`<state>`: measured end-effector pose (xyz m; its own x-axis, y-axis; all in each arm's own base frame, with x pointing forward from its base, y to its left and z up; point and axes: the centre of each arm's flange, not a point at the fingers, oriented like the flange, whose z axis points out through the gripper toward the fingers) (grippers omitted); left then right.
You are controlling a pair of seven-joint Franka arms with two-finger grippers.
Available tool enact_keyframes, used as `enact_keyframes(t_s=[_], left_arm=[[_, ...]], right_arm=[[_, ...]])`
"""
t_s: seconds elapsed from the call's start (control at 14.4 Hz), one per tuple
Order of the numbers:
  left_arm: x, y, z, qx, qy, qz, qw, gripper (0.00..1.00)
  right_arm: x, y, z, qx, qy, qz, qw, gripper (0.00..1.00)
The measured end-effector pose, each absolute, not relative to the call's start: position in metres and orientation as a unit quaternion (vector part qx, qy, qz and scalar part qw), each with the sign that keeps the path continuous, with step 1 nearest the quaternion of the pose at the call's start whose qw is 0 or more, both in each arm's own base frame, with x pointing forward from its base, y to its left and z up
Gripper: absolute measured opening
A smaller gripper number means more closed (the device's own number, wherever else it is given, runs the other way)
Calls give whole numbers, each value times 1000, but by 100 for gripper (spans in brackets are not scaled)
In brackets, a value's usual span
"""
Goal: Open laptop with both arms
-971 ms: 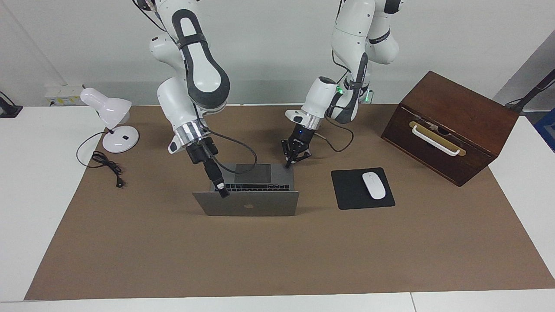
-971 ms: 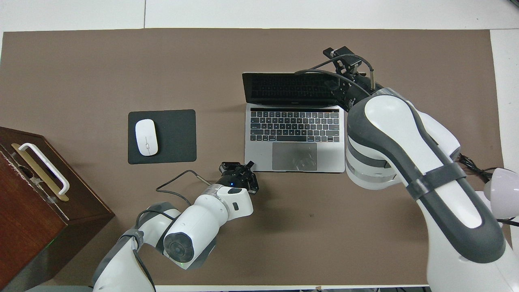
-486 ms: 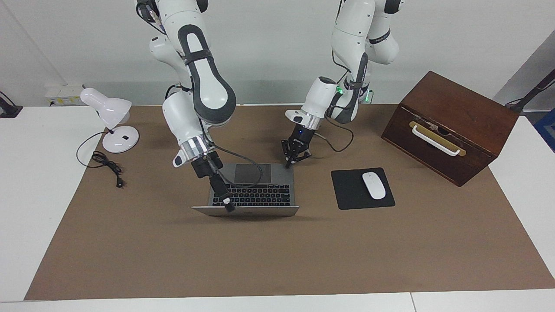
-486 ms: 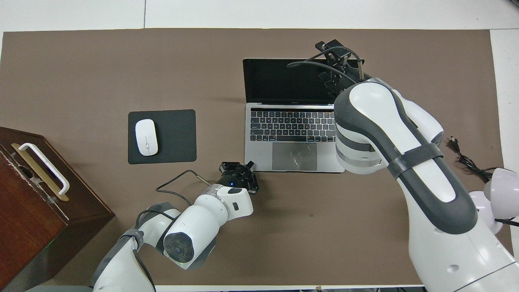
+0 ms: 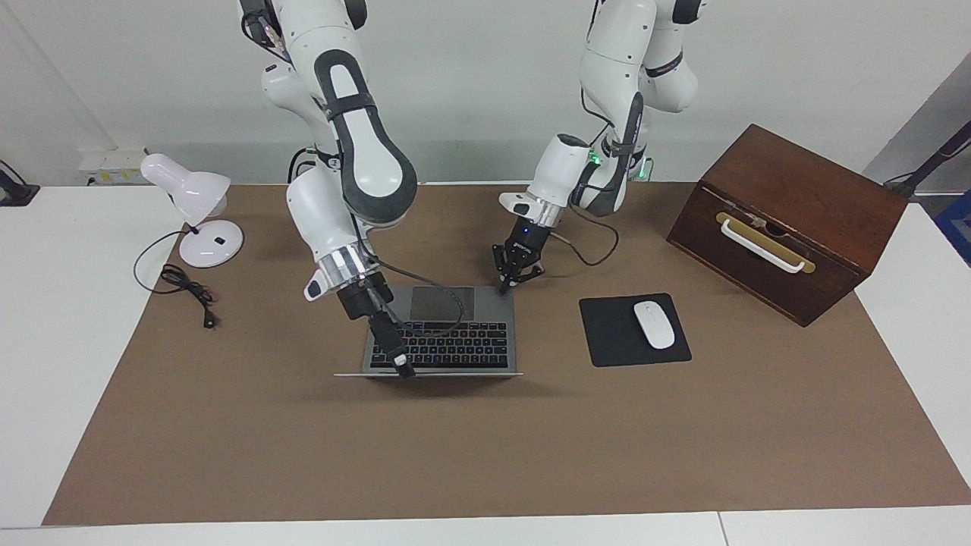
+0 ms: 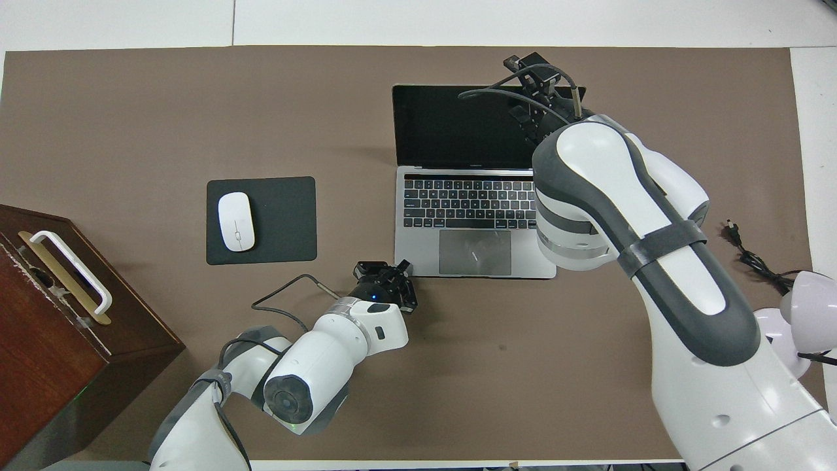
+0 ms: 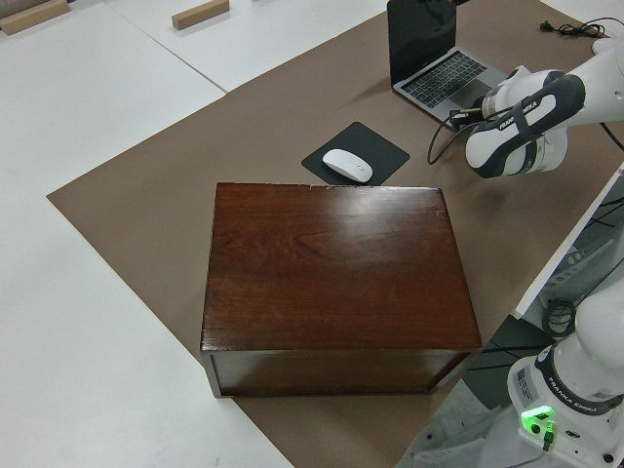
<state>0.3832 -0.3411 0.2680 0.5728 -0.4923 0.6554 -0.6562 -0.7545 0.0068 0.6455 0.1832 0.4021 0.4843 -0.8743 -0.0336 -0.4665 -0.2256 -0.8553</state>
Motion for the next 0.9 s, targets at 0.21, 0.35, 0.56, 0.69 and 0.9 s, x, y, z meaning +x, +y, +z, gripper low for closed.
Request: enact_keyframes(t_s=[0.21, 0.35, 0.56, 0.69, 0.9], left_arm=[[384, -340, 268, 879, -323, 327, 125, 1], [388, -335, 268, 885, -308, 327, 124, 1], [392, -330, 268, 890, -291, 328, 123, 1], [396, -329, 270, 897, -281, 320, 121, 1], [416, -326, 294, 914, -270, 283, 110, 1]], right_arm=[[636, 183, 439, -736, 442, -247, 450, 100], [624, 181, 478, -722, 436, -257, 471, 100], [602, 178, 550, -696, 419, -277, 512, 100], [588, 177, 587, -690, 395, -297, 528, 100], [588, 174, 606, -728, 322, -337, 503, 100]])
